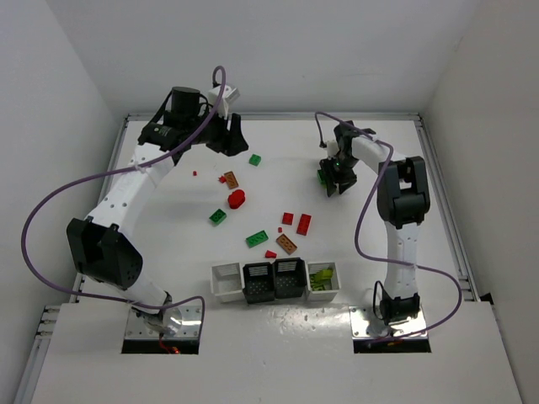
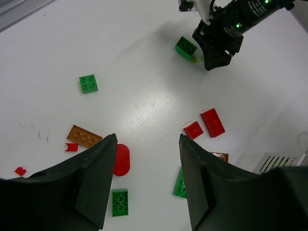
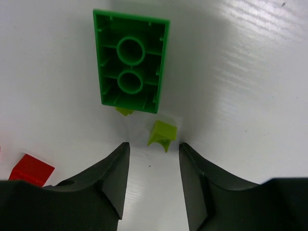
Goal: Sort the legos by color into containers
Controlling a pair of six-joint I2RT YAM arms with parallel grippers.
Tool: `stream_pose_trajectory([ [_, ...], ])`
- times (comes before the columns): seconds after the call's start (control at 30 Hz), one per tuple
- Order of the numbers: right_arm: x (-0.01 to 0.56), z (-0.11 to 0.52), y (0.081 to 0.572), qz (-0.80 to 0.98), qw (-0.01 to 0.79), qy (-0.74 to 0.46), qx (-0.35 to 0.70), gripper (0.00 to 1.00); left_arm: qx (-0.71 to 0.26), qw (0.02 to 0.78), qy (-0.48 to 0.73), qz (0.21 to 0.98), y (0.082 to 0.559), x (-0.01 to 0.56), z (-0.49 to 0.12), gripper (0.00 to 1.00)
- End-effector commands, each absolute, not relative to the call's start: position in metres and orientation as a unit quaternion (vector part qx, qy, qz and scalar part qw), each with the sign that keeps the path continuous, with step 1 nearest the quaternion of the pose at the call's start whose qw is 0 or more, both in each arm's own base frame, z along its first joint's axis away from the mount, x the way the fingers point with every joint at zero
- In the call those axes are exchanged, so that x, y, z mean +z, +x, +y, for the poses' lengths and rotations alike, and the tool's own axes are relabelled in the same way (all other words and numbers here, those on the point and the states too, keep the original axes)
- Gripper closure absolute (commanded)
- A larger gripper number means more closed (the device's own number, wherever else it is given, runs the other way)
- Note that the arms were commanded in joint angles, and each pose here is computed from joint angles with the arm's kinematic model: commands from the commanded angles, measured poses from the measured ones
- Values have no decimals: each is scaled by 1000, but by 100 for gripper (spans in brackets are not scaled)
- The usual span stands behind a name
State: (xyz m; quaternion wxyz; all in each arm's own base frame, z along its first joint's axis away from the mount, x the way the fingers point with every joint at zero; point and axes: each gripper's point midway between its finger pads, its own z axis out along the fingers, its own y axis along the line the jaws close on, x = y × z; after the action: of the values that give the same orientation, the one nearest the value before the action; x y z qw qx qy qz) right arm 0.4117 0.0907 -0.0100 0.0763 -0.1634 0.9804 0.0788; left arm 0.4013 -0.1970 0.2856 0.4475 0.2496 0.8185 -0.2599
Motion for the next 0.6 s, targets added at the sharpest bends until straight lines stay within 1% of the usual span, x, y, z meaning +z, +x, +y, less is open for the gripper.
stream_pose_trajectory([
  [0.0,-8,95,429,979,98,-160,76,54,-268,465,249,806,404,298,-196,40],
  [0.37,-19,97,430,979,92,-164,80,76,-259,461,248,812,407,289,-194,40],
  [0.4,-19,96,430,978,92,-169,80,82,-259,452,246,817,407,281,-194,40],
  [0.47,-19,96,430,977,93,-174,79,89,-259,451,246,818,408,278,-194,40],
  [0.5,-8,98,433,974,105,-181,84,95,-259,445,245,821,406,271,-193,40],
  [0.57,5,99,434,970,118,-192,87,99,-262,443,240,823,405,265,-194,40],
])
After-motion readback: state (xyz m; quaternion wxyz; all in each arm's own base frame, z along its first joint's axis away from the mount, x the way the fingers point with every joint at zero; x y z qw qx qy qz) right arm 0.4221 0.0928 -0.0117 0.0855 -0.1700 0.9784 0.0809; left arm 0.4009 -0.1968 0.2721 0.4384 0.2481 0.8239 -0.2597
